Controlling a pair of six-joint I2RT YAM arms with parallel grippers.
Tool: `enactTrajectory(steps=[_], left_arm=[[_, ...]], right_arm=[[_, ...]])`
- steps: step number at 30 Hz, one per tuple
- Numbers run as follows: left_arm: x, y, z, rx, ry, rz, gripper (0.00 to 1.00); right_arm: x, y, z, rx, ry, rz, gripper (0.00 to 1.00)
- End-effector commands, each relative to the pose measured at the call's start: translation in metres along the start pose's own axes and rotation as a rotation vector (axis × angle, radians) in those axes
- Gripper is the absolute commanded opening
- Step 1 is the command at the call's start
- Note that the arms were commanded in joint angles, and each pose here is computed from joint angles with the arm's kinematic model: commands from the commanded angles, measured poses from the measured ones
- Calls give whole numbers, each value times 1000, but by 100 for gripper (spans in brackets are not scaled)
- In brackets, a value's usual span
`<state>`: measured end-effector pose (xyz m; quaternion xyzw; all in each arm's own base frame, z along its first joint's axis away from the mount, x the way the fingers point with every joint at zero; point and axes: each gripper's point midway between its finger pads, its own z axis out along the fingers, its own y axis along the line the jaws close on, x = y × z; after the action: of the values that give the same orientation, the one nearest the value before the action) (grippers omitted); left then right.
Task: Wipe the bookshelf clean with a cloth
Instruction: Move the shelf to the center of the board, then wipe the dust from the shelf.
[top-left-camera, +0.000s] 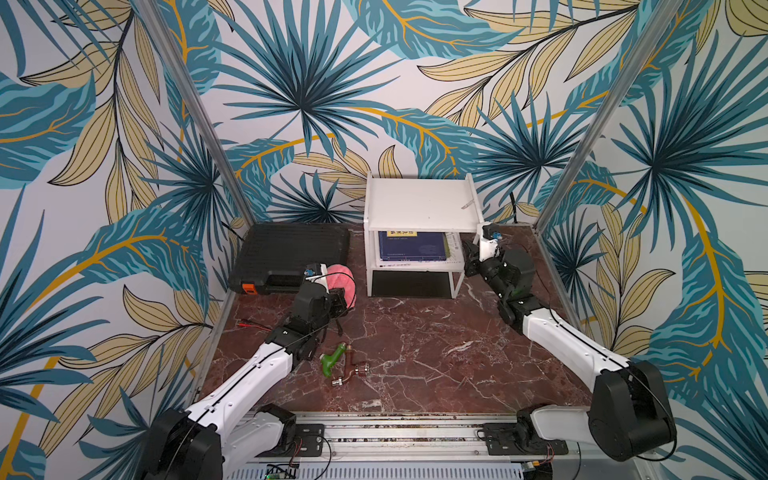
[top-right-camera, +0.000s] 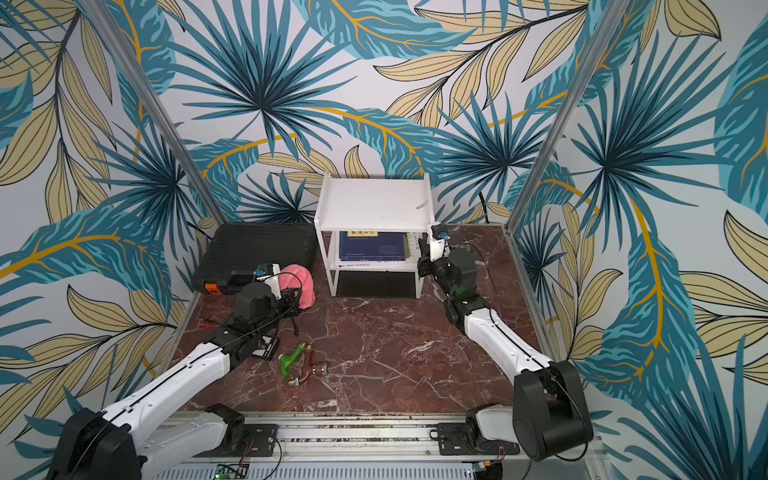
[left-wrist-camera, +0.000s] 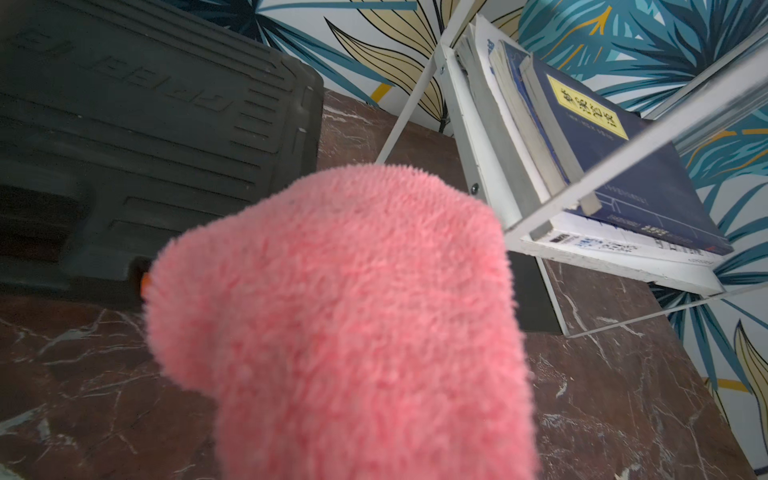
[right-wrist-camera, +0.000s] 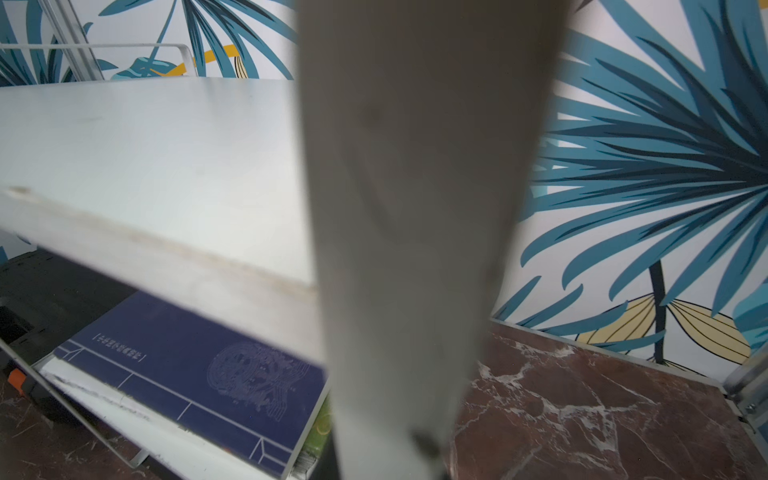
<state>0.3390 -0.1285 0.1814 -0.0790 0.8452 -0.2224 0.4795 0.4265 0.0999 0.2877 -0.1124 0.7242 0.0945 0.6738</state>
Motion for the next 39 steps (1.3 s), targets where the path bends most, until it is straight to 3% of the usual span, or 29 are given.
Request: enactTrajectory(steps=[1, 8, 10, 15, 17, 20, 22, 25, 28, 30, 32, 35, 39], left_arm=[[-19, -25, 8, 92, -8, 16, 0], [-49, -72, 75, 254, 75, 111, 0], [-57, -73, 107, 275, 88, 123, 0], [-69, -70, 171, 348, 125, 93, 0], [-59, -65, 191, 355, 137, 77, 0], [-25, -54, 216, 377, 198, 0, 0], [-10, -46, 230, 382, 215, -28, 0], [-35, -49, 234, 391, 179, 1, 0], [-80, -68, 224, 412, 101, 66, 0], [-92, -74, 220, 406, 88, 86, 0], [-76, -72, 225, 397, 128, 80, 0], [-17, -54, 233, 376, 257, 56, 0], [23, -33, 200, 365, 338, 13, 0]], right_arm=[[1, -10, -17, -32, 18, -52, 0], [19, -15, -14, -15, 63, -33, 3], [23, -15, -12, -13, 58, 5, 11], [23, -13, -16, -15, 39, 57, 18], [26, -15, -20, 0, 46, 62, 27], [34, -17, -26, 16, 59, 82, 54], [37, -16, -31, 18, 66, 111, 64], [35, -14, -39, 16, 59, 157, 72], [30, -13, -42, 14, 45, 192, 75], [27, -12, -42, 9, 37, 217, 76], [28, -12, -41, 6, 35, 241, 76], [26, -13, -39, 13, 30, 279, 77], [23, -14, -36, 16, 32, 315, 77]])
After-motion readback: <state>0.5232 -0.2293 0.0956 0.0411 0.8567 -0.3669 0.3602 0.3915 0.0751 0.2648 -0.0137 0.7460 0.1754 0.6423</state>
